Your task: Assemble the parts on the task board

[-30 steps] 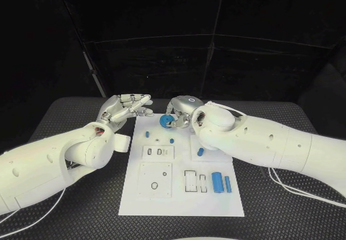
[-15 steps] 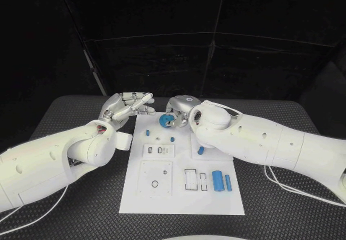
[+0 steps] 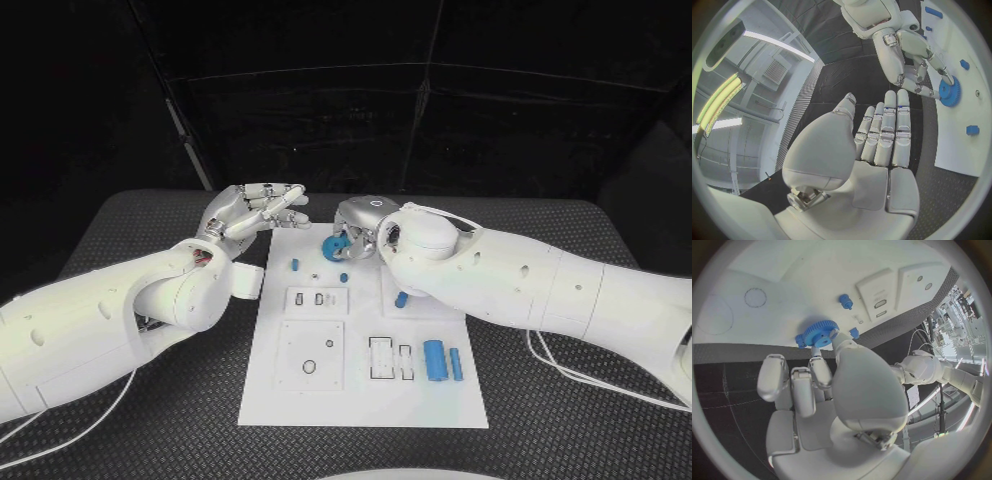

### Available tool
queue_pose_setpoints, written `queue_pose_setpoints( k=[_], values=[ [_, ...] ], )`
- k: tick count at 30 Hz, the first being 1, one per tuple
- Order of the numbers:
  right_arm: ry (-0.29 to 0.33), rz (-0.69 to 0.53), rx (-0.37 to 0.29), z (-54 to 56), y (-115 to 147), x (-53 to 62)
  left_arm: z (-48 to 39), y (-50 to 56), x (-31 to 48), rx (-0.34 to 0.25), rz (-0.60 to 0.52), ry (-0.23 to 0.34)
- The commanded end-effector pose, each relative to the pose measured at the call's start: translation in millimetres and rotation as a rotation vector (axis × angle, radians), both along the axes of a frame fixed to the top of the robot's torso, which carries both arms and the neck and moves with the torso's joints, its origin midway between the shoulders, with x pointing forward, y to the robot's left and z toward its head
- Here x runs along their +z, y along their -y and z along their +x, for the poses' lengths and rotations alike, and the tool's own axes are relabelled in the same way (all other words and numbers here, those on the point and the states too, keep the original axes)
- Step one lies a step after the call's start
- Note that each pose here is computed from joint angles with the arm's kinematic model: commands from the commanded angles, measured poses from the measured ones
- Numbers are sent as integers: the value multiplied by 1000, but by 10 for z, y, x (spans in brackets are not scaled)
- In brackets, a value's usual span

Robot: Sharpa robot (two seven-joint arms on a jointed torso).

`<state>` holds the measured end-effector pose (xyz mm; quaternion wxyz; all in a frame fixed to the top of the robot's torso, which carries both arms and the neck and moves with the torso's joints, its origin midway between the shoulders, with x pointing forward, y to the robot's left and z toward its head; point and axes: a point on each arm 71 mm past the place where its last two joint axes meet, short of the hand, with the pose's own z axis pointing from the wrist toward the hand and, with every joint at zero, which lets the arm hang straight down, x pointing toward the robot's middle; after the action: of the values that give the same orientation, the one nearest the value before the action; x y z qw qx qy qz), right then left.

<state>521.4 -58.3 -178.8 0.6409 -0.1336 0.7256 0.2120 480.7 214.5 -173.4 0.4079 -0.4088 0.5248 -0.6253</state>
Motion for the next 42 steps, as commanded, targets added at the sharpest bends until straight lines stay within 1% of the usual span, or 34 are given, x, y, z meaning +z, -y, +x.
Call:
queue_pose_setpoints(
  k=[1,11,21,32,37,40,42],
  values=[
    [-11,-25,14,-9,-21,-12,0,13,15,-12,-5,7],
    [-8,-24,9,12,-15,-19,3,6,13,-11,-4,5],
    [-38,-25,9,15,10,-40,6,-7,9,-7,-1,1],
    [-54,-11,-10,31,111,-50,7,-21,4,-5,3,-5],
    [-31,13,-22,36,155,-27,8,-24,2,-5,3,-6],
    [0,43,-17,27,186,4,8,-25,2,-5,4,-7],
    [39,101,10,1,237,47,7,-27,2,-5,4,-7]
  ],
)
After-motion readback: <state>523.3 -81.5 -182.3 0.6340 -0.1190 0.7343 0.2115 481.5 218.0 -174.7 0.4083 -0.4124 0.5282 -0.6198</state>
